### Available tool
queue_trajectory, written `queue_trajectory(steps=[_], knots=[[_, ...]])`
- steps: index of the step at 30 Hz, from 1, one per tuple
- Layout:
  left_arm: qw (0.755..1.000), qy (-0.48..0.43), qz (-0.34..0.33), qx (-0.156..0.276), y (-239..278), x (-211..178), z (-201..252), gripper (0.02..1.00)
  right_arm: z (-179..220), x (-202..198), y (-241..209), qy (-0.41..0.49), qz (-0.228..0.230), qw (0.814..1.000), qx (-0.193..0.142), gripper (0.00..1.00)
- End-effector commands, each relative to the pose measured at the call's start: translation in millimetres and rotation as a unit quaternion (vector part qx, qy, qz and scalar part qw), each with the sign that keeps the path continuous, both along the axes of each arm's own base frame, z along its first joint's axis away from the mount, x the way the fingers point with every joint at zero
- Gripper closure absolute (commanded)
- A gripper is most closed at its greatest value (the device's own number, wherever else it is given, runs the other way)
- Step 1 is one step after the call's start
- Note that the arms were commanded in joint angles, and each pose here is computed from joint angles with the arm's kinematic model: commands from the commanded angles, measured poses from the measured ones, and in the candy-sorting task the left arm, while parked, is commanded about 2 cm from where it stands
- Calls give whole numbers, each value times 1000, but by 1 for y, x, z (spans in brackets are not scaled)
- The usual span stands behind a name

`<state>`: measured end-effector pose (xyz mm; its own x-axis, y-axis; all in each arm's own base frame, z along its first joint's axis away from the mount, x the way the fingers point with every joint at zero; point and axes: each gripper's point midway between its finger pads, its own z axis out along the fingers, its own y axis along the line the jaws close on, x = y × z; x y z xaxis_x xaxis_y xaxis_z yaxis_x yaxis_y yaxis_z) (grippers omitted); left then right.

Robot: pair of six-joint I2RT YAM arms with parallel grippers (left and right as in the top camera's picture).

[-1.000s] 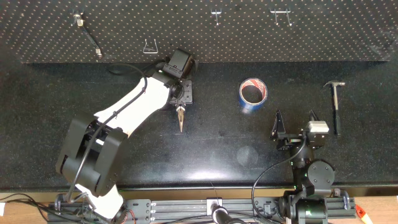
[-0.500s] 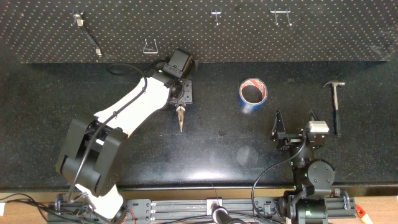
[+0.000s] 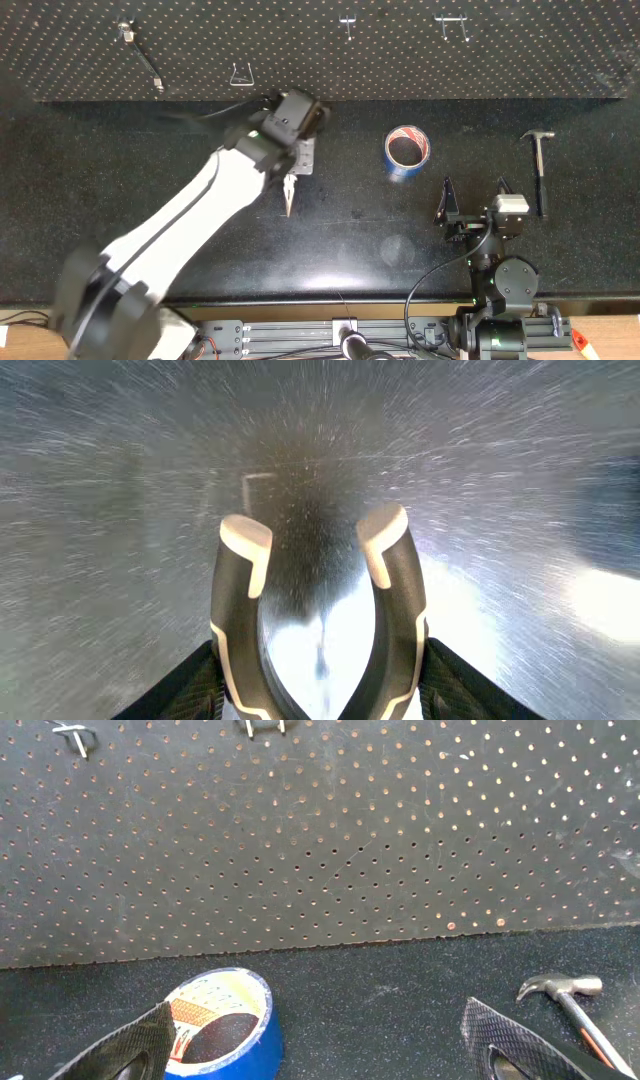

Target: Place Tools Onto Pegboard

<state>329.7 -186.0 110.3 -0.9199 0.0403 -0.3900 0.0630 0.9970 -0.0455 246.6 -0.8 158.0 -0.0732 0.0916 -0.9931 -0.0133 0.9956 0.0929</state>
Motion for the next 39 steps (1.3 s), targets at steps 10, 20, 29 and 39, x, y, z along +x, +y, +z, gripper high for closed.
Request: queue_trajectory(steps=[10, 20, 29, 39], knots=[[966, -215, 147, 2, 100, 20, 141, 991, -2, 0, 0, 2, -1, 1000, 5, 69], [915, -379, 74, 113, 93, 114, 178, 991, -2, 0, 0, 2, -2, 1000, 5, 69], [892, -427, 71, 132, 90, 143, 187, 991, -2, 0, 0, 2, -1, 1000, 5, 69], [883, -442, 87, 133, 93, 144, 192, 991, -2, 0, 0, 2, -1, 1000, 5, 69]])
